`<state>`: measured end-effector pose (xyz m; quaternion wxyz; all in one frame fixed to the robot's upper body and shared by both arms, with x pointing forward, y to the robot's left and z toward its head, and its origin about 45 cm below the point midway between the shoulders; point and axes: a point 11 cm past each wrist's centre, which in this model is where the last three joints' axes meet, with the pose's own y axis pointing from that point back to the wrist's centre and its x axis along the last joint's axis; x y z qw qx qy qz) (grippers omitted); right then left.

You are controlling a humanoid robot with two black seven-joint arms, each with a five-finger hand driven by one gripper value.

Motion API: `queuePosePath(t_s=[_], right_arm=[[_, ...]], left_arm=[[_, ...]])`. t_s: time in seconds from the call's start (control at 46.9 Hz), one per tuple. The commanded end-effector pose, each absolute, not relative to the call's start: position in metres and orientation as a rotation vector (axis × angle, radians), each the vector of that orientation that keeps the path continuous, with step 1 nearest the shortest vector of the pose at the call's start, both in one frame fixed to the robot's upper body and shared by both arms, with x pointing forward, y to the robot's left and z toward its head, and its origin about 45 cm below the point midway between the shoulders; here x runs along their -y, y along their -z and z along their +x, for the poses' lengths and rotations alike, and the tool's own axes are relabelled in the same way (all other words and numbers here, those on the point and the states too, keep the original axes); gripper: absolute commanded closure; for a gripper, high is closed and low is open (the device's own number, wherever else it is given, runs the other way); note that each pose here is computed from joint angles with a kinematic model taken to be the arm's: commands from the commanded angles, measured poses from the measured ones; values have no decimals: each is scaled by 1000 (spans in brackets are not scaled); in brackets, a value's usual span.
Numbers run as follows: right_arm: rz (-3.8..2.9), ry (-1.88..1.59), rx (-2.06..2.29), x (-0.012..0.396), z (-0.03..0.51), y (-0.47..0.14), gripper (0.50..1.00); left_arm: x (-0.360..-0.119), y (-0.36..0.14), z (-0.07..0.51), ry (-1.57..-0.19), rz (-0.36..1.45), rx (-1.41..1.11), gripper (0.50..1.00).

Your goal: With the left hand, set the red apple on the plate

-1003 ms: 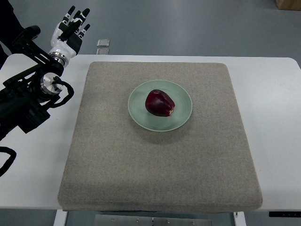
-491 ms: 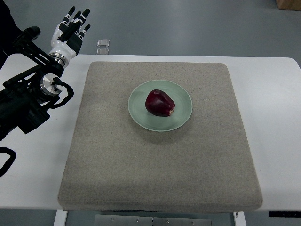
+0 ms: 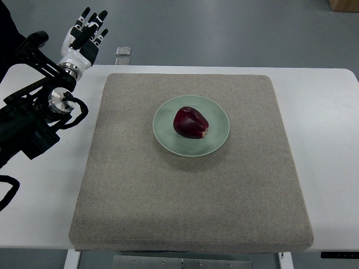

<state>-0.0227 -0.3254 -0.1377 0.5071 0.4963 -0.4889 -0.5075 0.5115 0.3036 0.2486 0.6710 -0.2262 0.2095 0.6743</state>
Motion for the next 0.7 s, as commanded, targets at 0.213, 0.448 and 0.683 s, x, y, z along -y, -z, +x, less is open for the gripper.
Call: queuePosePath(t_s=[0.213,0.448,0.683], right_arm=[[1195,1221,1183,327,-22,138,570],[1199,1216,1187,327,-18,138,572],[1199,1205,1194,328,-13,138,570]], left_arm=[[-303,-250,512,-1517,-509,-469,504],[-301,-250,512,-1505,-500,-461,504],[-300,-250,512,-1500,-502,-462,504]])
